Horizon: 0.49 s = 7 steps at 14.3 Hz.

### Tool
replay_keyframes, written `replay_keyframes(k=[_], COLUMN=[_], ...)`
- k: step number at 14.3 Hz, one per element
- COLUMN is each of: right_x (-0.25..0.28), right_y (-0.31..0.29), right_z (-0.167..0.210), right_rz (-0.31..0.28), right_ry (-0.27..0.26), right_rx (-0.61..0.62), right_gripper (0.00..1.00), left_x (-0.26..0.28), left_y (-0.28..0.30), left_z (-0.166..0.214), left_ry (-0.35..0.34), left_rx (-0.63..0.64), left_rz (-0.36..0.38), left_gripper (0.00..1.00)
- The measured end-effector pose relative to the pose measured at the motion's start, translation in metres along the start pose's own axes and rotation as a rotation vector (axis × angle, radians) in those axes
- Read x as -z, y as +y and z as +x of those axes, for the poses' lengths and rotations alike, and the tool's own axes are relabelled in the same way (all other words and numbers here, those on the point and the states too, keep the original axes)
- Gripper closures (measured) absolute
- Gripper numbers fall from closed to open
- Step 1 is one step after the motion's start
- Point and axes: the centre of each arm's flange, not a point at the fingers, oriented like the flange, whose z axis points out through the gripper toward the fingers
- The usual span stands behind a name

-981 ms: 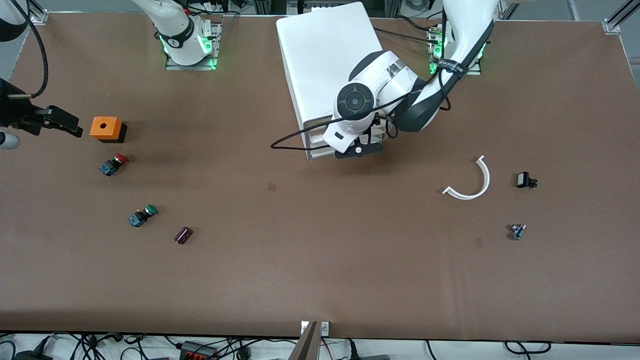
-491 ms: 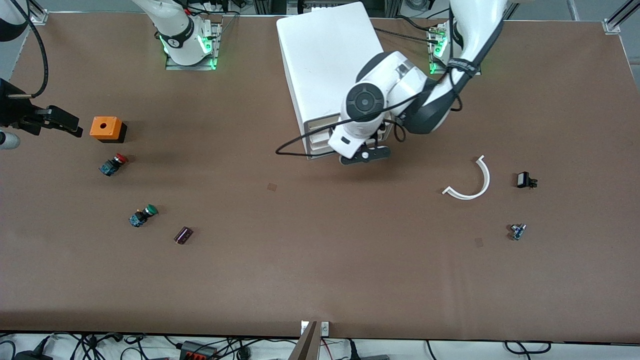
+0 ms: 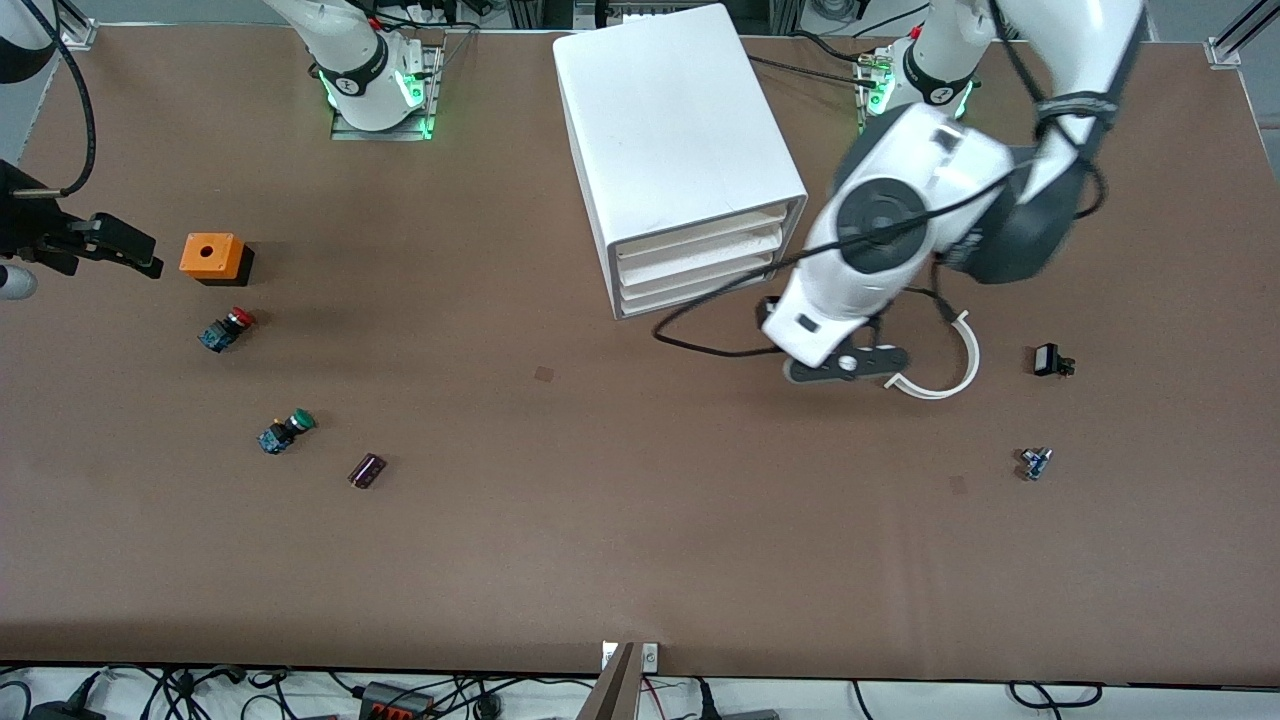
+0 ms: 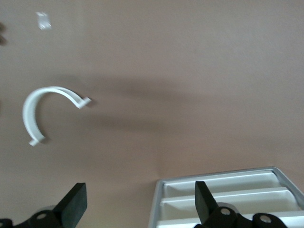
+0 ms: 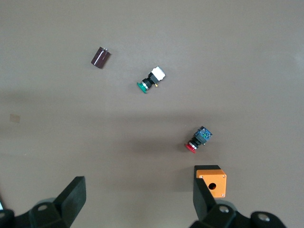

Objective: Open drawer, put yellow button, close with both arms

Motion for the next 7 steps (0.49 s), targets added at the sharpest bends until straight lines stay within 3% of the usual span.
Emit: replay_keyframes(k=[3,7], right_x=[0.0,0.001], right_y=[0.0,-0.002], right_z=[0.0,0.0], right_rz=[0.0,0.0], right_ry=[0.0,0.004], right_rx=[0.004,0.008], right_gripper=[0.0,0.0], left_x=[0.031,0.078], left_y=[-0.063,-0.128], left_z=[0.022,0.013], left_ry=[0.024,0.061], left_rx=[-0.039,-0.158], left_rz=[-0.022,-0.005], left_gripper=[0.0,0.0])
